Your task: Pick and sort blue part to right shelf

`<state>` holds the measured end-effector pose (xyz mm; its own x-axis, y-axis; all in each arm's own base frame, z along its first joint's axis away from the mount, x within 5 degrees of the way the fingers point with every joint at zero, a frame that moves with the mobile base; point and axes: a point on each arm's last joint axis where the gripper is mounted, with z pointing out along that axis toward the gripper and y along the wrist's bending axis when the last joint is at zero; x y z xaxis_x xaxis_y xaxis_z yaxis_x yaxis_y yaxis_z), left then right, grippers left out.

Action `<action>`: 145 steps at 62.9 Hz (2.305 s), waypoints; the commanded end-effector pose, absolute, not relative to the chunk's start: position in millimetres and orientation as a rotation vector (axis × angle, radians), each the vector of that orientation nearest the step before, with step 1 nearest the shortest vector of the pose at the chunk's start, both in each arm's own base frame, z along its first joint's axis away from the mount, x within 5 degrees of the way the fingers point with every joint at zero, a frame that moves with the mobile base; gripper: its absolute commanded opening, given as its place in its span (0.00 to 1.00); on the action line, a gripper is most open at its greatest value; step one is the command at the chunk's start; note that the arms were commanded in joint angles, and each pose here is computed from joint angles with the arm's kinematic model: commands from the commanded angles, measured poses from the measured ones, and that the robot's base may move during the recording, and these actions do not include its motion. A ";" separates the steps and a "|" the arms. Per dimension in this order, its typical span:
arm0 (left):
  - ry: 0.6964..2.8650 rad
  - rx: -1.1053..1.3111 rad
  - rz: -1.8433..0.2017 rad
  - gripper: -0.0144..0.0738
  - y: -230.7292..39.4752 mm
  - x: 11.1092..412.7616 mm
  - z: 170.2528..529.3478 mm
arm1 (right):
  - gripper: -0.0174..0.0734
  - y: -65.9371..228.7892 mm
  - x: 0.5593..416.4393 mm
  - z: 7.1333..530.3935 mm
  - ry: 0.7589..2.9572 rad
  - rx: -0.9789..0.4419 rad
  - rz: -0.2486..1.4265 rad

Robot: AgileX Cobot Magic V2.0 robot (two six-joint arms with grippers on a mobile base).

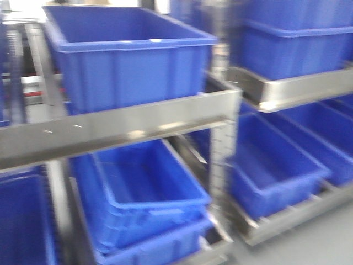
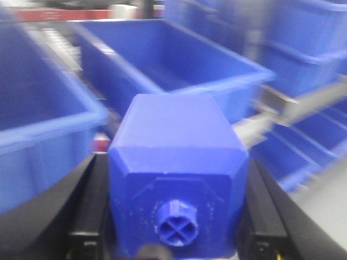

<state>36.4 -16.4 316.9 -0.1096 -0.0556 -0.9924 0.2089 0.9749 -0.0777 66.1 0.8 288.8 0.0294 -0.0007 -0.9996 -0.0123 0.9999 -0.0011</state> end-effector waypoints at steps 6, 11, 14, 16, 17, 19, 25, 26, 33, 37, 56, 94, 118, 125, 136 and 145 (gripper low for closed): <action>1.569 0.081 -0.234 0.47 -14.9 37.1 332.8 | 0.65 0.4 64.4 307.0 1.425 -0.015 -0.008; 1.569 0.081 -0.234 0.47 -14.9 37.1 332.8 | 0.65 0.4 64.4 307.0 1.425 -0.015 -0.008; 1.569 0.081 -0.234 0.47 -14.9 37.1 332.8 | 0.65 0.4 64.4 307.0 1.425 -0.015 -0.008; 1.569 0.081 -0.234 0.47 -14.9 37.1 332.8 | 0.65 0.4 64.4 307.0 1.425 -0.015 -0.008; 1.569 0.081 -0.234 0.47 -14.9 37.1 332.8 | 0.65 0.4 64.4 307.0 1.425 -0.015 -0.008; 1.569 0.081 -0.234 0.47 -14.9 37.1 332.8 | 0.65 0.4 64.4 307.0 1.425 -0.015 -0.008; 1.569 0.081 -0.234 0.47 -14.9 37.1 332.8 | 0.65 0.4 64.4 307.0 1.425 -0.015 -0.008; 1.569 0.081 -0.234 0.47 -14.9 37.1 332.8 | 0.65 0.4 64.4 307.0 1.425 -0.015 -0.008; 1.569 0.081 -0.234 0.47 -14.9 37.1 332.8 | 0.65 0.4 64.4 307.0 1.425 -0.015 -0.008; 1.569 0.081 -0.234 0.47 -14.9 37.1 332.8 | 0.65 0.4 64.4 307.0 1.425 -0.015 -0.008; 1.569 0.081 -0.234 0.47 -14.9 37.1 332.8 | 0.65 0.4 64.4 307.0 1.425 -0.015 -0.008; 1.569 0.081 -0.234 0.47 -14.9 37.1 332.8 | 0.65 0.4 64.4 307.0 1.425 -0.015 -0.008; 1.569 0.081 -0.234 0.47 -14.9 37.1 332.8 | 0.65 0.4 64.4 307.0 1.425 -0.015 -0.008; 1.569 0.081 -0.234 0.47 -14.9 37.1 332.8 | 0.65 0.4 64.4 307.0 1.425 -0.015 -0.008; 1.569 0.081 -0.234 0.47 -14.9 37.1 332.8 | 0.65 0.4 64.4 307.0 1.425 -0.015 -0.008; 1.569 0.081 -0.234 0.47 -14.9 37.1 332.8 | 0.65 0.4 64.4 307.0 1.425 -0.015 -0.008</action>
